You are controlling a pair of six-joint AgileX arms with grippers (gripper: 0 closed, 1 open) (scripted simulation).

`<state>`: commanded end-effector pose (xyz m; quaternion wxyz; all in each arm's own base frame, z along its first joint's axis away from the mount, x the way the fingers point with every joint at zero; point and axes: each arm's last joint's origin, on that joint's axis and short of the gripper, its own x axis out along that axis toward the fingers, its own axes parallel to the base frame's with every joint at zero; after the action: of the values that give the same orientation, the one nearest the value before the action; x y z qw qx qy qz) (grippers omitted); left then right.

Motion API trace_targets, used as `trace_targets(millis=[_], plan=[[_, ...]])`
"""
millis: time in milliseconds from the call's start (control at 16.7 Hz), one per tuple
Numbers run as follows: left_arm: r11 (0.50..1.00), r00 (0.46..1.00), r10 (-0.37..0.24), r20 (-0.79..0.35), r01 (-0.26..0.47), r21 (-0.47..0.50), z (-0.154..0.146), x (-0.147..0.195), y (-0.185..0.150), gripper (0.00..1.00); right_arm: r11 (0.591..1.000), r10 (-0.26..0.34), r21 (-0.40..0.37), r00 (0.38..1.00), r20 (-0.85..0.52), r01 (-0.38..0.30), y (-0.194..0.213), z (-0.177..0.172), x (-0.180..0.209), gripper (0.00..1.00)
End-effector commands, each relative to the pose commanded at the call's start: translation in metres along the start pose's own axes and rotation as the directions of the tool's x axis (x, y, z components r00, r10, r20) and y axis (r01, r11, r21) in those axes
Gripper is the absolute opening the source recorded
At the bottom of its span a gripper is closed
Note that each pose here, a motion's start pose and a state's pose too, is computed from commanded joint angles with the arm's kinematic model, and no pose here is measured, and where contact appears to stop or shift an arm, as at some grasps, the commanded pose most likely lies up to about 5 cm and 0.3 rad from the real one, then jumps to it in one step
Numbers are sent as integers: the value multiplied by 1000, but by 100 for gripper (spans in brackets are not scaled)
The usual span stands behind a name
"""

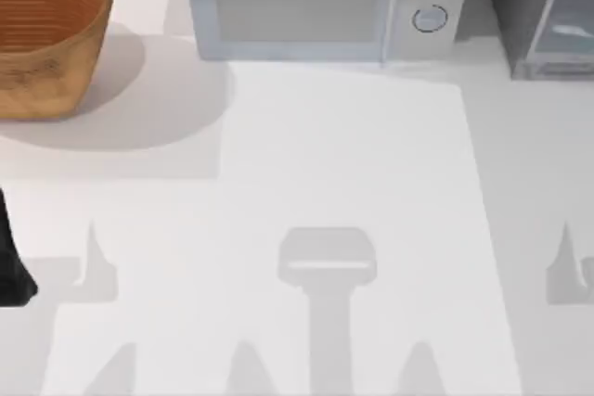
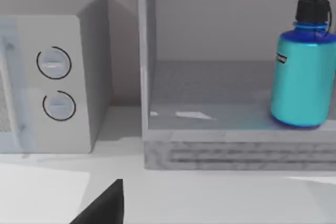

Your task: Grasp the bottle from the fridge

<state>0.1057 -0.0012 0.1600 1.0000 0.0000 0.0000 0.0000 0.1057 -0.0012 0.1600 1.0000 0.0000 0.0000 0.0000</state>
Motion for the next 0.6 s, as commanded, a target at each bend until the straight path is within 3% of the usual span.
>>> trace_targets(millis=[600], plan=[[1000, 1000, 0, 0, 0, 0, 0, 0, 0, 100, 1000, -6, -16, 999, 37, 7, -12, 18, 24, 100]])
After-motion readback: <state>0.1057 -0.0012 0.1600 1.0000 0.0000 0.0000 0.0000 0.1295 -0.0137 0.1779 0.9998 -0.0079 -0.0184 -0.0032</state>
